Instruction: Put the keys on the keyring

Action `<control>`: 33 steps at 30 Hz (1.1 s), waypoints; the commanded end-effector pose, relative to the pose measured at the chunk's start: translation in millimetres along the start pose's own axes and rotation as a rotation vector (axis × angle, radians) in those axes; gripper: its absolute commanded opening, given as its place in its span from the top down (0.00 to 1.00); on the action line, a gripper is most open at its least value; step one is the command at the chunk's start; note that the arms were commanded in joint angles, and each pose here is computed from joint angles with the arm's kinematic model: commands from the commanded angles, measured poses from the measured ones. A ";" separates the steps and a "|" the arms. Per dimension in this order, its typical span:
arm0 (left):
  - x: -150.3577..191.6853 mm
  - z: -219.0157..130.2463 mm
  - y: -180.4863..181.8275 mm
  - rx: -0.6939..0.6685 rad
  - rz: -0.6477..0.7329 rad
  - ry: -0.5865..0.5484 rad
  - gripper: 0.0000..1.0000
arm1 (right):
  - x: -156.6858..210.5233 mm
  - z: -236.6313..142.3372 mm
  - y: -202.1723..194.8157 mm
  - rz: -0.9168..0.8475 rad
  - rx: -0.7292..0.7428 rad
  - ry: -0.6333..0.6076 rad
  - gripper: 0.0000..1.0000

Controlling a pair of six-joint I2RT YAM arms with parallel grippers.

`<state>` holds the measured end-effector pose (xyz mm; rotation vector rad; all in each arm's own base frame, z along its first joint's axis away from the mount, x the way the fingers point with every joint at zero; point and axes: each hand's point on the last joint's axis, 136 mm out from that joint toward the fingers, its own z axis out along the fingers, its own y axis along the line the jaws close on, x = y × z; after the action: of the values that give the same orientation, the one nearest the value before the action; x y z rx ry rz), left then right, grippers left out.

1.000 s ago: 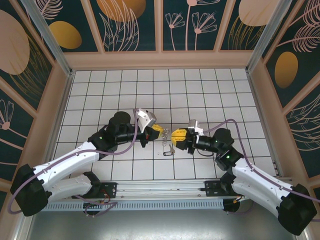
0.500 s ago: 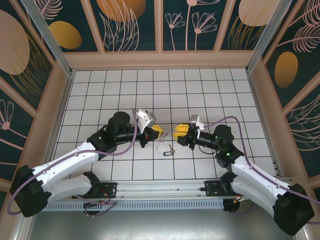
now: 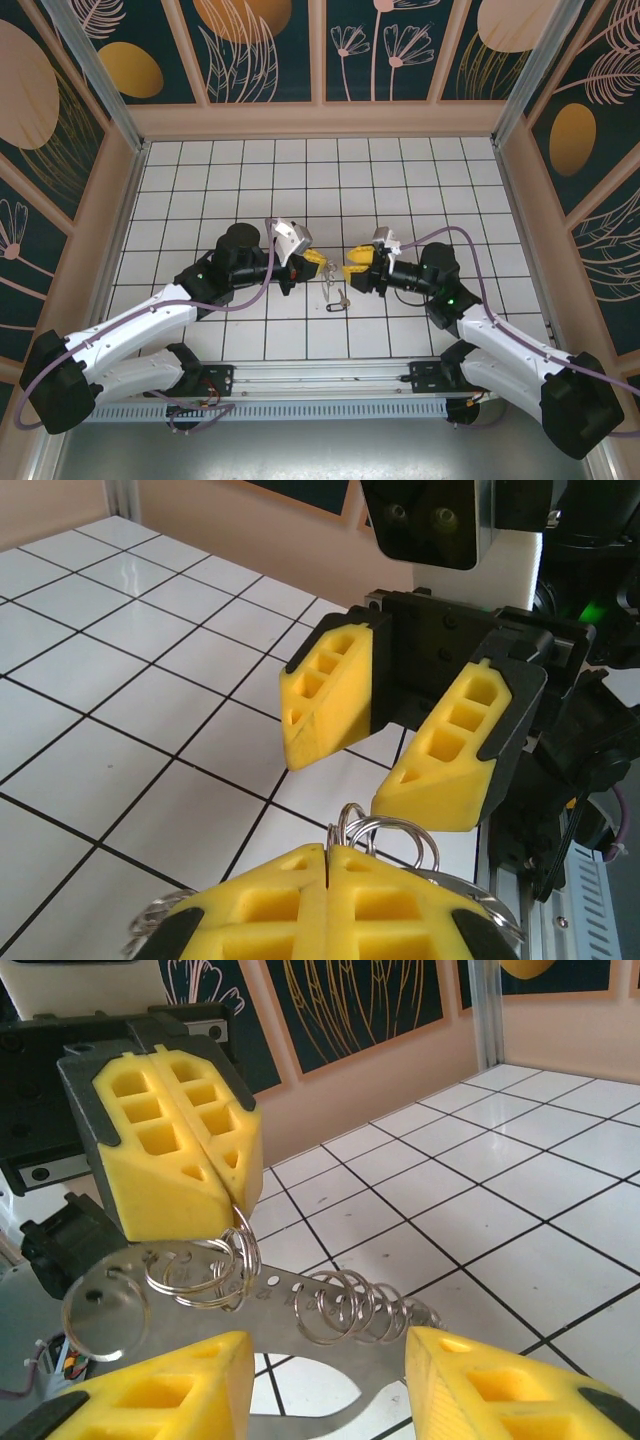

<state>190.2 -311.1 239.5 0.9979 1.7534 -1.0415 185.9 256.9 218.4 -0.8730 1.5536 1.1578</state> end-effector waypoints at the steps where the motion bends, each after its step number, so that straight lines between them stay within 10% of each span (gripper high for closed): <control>1: -3.6 2.3 10.9 -0.057 0.006 0.015 1.00 | -3.4 1.0 -0.7 -0.022 0.005 -0.022 0.56; 16: 94.2 -19.1 82.0 -0.483 -0.162 0.364 1.00 | 3.9 -22.3 -58.7 0.072 0.306 -0.015 0.46; 33: 117.3 33.2 103.5 -0.459 -0.203 0.452 1.00 | 5.2 -34.6 -70.5 0.100 0.358 -0.029 0.43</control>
<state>250.5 -277.2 105.3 0.8109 2.3296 -0.5051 239.4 208.0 203.3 -0.5678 1.7115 0.9172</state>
